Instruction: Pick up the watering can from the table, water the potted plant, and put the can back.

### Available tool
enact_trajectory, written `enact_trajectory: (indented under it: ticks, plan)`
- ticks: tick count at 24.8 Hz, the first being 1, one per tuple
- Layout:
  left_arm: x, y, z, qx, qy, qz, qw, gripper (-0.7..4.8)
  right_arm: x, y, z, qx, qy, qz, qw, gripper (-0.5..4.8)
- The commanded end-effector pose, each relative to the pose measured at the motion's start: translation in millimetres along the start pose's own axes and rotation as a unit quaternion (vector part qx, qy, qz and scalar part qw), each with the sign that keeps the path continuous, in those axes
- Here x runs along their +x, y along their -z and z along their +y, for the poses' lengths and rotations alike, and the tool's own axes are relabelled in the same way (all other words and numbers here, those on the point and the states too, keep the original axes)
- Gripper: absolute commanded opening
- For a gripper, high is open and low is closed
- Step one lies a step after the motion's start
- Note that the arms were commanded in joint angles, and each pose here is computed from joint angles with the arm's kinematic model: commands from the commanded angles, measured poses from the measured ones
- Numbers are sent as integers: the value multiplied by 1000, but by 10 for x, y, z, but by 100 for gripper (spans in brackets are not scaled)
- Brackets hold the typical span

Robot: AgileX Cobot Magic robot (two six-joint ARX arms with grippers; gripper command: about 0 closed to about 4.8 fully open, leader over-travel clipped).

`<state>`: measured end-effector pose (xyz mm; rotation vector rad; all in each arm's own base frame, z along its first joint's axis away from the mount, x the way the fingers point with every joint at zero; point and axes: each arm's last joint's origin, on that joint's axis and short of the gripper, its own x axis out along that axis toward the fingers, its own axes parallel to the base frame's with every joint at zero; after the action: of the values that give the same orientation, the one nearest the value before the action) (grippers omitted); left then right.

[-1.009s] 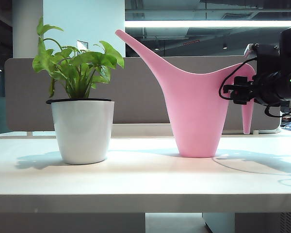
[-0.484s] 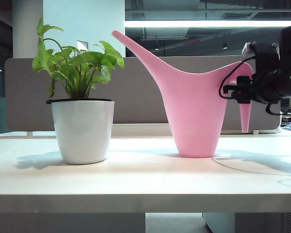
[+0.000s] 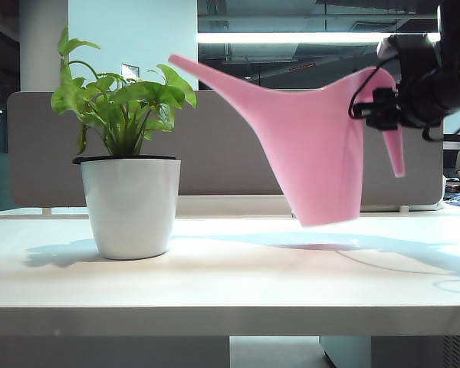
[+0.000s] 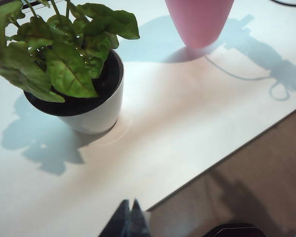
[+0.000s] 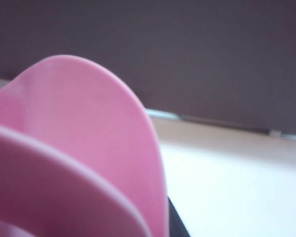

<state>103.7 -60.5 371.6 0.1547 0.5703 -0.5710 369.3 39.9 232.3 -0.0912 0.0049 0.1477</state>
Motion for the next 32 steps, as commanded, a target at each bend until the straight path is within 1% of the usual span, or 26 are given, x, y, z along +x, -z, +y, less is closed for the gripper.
enact_trajectory:
  ticks: [1,3,5,6,7,10,15,20,26,28,29,30,31,32]
  plan:
    - [-12,-14,1,0,1,-7,1000,-5,-34,-423,-32,-1,5,-79,997,-5]
    - [-12,-14,1,0,1,-7,1000,-5,-49,-554,-43,-26,6,-78,997,-5]
    - [-12,-14,1,0,1,-7,1000,-5,-115,-869,-69,-77,10,-80,994,-5]
    - [-12,-14,1,0,1,-7,1000,-5,-138,-959,-76,-89,12,-82,993,-5]
    - [-12,-14,1,0,1,-7,1000,-5,-164,-1092,-87,-113,14,-83,990,-5]
    - [-12,-13,1,0,1,-7,1000,-5,-197,-1319,-107,-159,18,-81,984,-5]
    - [-12,-14,1,0,1,-7,1000,-5,-217,-1546,-122,-186,21,-82,979,-5]
    - [-10,-14,1,0,1,-7,1000,-5,-269,-1770,-118,-241,24,-84,967,-5]
    - [-12,-14,1,0,1,-7,1000,-5,-345,-1948,-131,-268,32,-95,958,-5]
    - [-12,-14,1,0,1,-7,1000,-5,-375,-1999,-136,-285,37,-92,953,-5]
    - [-12,-14,1,0,1,-7,1000,-5,-391,-2040,-114,-309,38,-85,947,-5]
    - [-12,-14,1,0,1,-7,1000,-5,-394,-2057,-103,-318,38,-82,944,-5]
    - [-12,-14,1,0,1,-7,1000,-5,-405,-2099,-89,-336,38,-84,937,-5]
    - [-12,-14,1,0,1,-7,1000,-5,-408,-2112,-87,-342,39,-87,935,-5]
